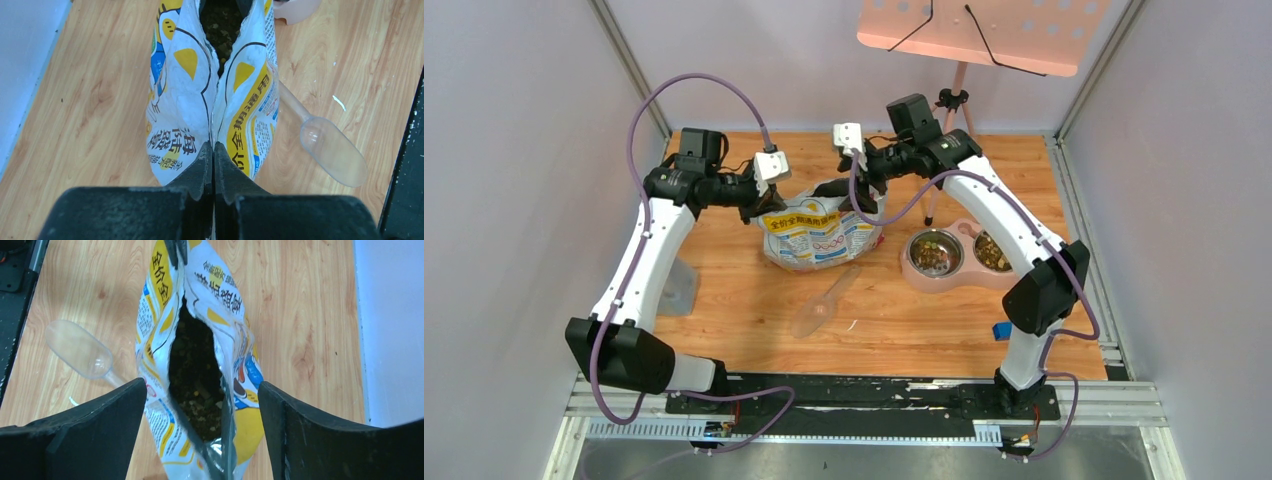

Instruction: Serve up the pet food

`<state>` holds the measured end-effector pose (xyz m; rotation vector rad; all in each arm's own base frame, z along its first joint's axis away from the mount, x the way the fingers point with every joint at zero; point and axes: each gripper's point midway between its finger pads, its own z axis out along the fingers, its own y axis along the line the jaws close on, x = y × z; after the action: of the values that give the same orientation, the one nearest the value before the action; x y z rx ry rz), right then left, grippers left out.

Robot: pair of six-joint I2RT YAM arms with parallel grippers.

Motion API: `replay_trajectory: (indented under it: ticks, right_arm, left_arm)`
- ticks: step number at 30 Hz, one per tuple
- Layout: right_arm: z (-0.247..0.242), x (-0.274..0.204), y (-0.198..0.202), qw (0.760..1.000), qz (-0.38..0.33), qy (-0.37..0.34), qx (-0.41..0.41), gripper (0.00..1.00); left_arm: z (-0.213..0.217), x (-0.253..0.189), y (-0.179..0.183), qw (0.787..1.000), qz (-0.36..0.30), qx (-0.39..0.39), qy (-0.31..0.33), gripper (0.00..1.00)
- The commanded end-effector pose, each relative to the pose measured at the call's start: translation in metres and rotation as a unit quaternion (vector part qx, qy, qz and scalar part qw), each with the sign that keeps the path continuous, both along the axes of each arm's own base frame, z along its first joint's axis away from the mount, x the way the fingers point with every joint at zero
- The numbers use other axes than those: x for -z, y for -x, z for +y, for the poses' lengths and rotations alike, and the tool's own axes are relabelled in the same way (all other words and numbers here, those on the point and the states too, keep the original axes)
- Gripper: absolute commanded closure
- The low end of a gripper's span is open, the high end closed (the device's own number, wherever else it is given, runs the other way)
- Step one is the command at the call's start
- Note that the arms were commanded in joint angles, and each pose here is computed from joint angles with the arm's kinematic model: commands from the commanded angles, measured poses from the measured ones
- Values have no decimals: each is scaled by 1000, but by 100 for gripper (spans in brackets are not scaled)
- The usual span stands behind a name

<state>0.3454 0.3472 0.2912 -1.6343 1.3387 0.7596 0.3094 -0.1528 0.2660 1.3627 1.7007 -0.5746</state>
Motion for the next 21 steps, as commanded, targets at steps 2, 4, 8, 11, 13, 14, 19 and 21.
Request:
replay_trajectory:
  ticks: [2, 4, 8, 11, 13, 14, 19, 21]
  right_arm:
    - [-22, -13, 23, 1000, -15, 10, -15, 17]
    - [-25, -4, 21, 1000, -18, 21, -10, 19]
    - [-28, 12, 7, 999, -17, 36, 8, 27]
    - [-30, 21, -7, 998, -28, 52, 25, 35]
    - [-34, 26, -17, 996, -37, 65, 41, 42]
    - [-37, 27, -20, 996, -40, 67, 46, 45]
    - [-52, 26, -33, 995, -53, 70, 56, 90]
    - [-58, 21, -32, 995, -54, 62, 53, 100]
  left_arm:
    - [4, -47, -4, 998, -60, -25, 14, 100]
    - [3, -53, -4, 997, -68, -24, 18, 100]
    - [5, -58, -3, 996, -78, -26, 16, 100]
    - [7, -61, 0, 996, -87, -27, 11, 100]
    - [10, -64, 1, 995, -95, -33, 5, 100]
    - [12, -64, 1, 994, -98, -36, 1, 100]
    - [29, -67, -2, 992, -108, -65, -9, 100]
    - [38, -69, -4, 991, -112, -79, -12, 100]
